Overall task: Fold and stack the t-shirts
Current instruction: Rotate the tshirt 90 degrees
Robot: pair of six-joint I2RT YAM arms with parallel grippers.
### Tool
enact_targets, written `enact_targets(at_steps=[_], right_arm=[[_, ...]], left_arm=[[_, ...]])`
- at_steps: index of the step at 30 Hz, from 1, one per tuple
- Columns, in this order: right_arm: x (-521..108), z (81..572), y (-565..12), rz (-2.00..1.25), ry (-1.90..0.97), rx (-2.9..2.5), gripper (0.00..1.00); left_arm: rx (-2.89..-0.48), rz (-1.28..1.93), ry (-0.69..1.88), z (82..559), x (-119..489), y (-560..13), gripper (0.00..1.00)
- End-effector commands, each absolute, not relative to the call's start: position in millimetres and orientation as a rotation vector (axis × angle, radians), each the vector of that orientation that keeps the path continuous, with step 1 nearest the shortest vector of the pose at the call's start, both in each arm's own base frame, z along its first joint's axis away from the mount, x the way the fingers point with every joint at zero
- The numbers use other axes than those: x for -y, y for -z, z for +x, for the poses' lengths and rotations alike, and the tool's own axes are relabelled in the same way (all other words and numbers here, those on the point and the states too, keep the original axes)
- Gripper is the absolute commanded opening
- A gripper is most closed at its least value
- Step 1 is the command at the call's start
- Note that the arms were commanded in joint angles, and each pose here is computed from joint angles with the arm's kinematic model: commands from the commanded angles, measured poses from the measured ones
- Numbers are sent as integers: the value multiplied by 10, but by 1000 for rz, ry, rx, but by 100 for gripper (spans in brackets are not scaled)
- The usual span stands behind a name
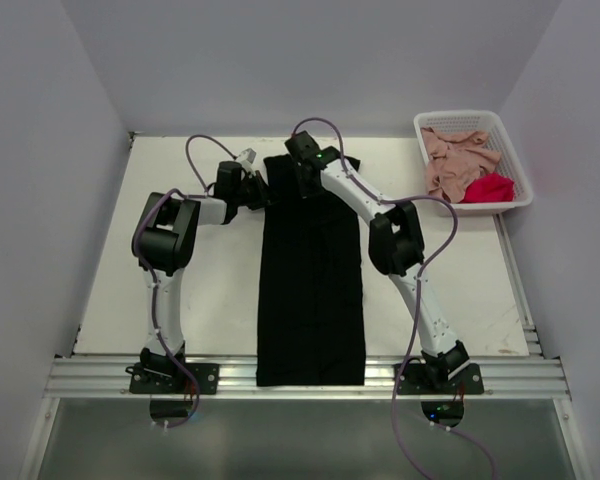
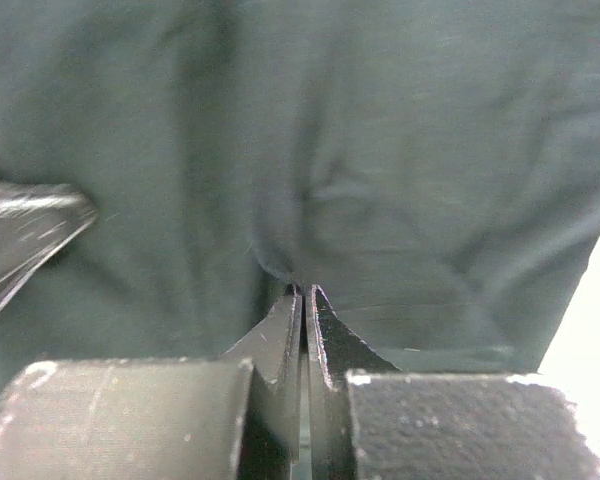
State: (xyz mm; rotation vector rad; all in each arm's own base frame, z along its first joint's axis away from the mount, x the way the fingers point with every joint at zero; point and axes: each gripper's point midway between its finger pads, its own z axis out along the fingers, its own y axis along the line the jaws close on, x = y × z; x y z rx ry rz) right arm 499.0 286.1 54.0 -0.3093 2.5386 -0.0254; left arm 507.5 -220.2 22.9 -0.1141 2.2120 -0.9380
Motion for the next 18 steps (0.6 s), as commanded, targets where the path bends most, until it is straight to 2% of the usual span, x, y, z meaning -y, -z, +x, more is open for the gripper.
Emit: enact_targets(at_steps=[1, 8, 18], right_arm=[[-2522, 5280, -1259, -175, 182, -2363, 0], [-2137, 5620, -1020, -79, 285, -2337, 0], [-2066, 6113, -894, -18, 228, -2226, 0]], left_arm=[[-2241, -115, 871, 5115, 2109, -56, 0], [-2253, -112, 851, 5106, 2079, -55, 0], [-2269, -117, 823, 5123, 1974, -53, 0]])
